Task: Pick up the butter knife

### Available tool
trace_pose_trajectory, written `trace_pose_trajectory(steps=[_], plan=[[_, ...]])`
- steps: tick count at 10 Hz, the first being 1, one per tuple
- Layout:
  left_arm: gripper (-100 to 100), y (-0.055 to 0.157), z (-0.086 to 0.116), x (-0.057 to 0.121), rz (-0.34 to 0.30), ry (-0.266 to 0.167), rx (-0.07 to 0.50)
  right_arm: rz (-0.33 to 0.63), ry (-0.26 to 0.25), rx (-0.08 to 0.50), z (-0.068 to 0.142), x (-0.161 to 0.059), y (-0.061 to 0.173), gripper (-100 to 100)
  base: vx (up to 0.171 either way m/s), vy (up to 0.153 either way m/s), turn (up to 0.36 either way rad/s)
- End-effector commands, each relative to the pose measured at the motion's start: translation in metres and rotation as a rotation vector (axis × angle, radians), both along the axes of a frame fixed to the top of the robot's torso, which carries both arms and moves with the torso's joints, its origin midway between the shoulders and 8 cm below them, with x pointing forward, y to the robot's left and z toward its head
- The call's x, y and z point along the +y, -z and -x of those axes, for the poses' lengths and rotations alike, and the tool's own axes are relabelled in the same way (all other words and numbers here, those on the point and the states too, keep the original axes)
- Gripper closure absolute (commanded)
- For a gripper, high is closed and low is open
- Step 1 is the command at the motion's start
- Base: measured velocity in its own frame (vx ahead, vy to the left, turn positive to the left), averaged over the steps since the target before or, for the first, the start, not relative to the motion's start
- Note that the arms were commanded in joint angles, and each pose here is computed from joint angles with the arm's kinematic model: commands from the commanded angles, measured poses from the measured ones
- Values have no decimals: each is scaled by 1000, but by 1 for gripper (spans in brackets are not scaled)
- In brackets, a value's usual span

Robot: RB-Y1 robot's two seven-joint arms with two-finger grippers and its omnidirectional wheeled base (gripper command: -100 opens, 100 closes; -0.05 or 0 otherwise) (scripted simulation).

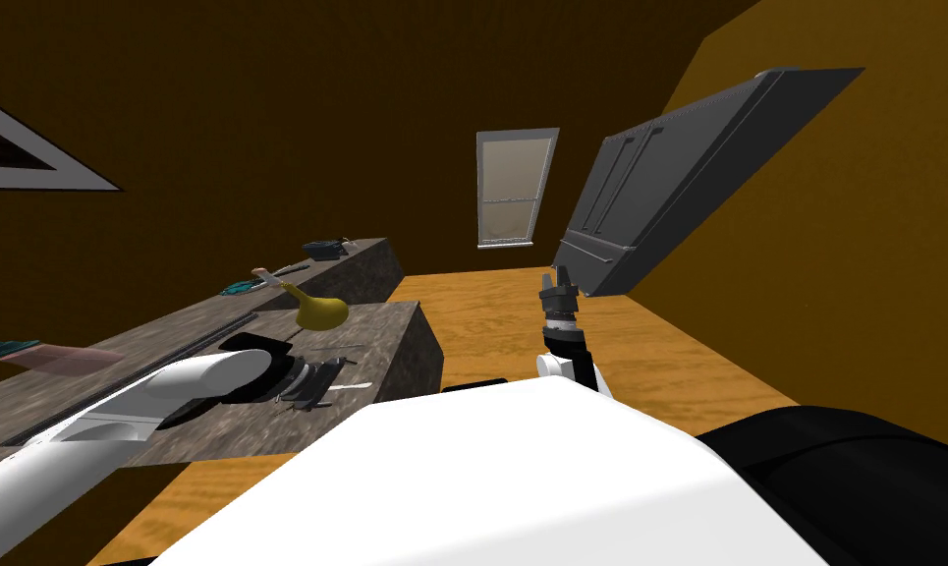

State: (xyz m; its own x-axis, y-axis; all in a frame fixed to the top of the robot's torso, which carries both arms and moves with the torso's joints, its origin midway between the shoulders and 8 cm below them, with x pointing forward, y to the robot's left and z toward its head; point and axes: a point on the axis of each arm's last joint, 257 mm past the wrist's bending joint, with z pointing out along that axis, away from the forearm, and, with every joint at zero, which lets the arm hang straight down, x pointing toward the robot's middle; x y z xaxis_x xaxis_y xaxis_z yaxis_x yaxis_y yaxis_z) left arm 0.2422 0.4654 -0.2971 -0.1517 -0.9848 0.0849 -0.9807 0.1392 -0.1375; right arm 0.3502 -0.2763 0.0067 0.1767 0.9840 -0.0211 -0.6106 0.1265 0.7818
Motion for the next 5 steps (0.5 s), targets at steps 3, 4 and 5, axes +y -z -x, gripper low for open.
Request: trace_pose_trajectory(steps=[3,4,5], plan=[[-100,14,12,-20,47,-8,15,0,0,0,0,0,0,0,37,108,38],[0,14,12,-21,49,-10,15,0,0,0,0,0,0,0,3,11,-3],[-100,27,13,-18,47,-22,11,0,0,0,0,0,0,0,-8,-9,-109]])
